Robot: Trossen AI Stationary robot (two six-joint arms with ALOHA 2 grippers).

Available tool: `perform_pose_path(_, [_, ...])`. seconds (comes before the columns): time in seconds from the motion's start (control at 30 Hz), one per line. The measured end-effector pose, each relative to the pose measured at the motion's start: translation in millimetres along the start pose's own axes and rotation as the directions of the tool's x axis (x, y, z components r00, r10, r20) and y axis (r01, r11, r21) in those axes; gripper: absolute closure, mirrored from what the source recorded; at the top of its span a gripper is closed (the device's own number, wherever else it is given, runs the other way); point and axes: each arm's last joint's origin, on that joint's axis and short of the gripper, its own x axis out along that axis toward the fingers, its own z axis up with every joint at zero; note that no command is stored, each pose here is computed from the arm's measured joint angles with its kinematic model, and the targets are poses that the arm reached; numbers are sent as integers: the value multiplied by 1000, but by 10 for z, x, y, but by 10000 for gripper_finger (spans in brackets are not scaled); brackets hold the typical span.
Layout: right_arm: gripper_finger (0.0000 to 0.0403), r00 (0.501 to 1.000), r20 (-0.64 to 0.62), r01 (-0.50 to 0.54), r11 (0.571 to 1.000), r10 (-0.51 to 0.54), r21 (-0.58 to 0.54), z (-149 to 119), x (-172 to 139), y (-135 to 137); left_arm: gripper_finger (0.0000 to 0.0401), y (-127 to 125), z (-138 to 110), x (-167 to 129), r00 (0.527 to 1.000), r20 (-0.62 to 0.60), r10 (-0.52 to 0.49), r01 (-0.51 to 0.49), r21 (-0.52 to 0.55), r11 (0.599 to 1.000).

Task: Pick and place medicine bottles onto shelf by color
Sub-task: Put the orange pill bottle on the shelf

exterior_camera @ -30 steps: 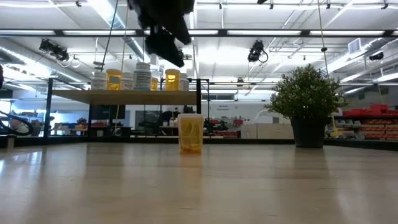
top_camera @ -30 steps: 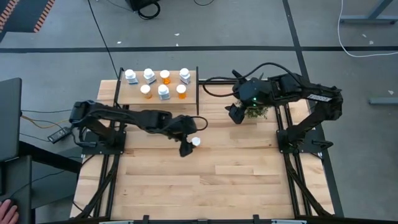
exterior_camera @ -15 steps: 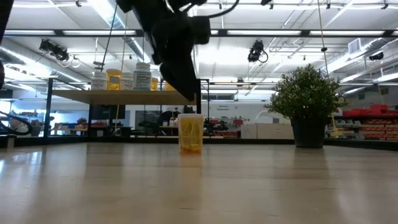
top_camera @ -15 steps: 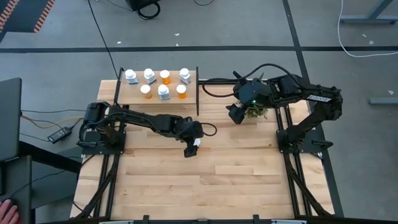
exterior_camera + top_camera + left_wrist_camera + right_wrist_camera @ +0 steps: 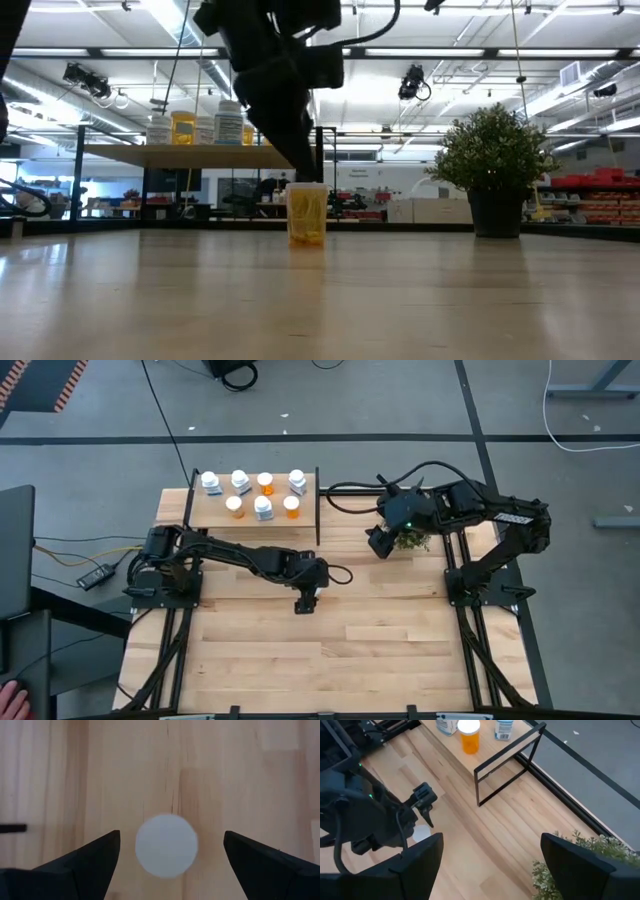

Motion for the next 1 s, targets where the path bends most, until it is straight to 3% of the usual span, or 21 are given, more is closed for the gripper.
perform_pose_path(0.5, [61,1000,-1,17,1000,-17,14,-50,-30,33,54,-6,-63,239,998,-64,-4,6,28,1000])
perform_pose_path(1.0, [61,1000,-6,28,1000,-28,10,-59,-30,27,127,-6,-42,232,999,-43,-4,4,-10,1000])
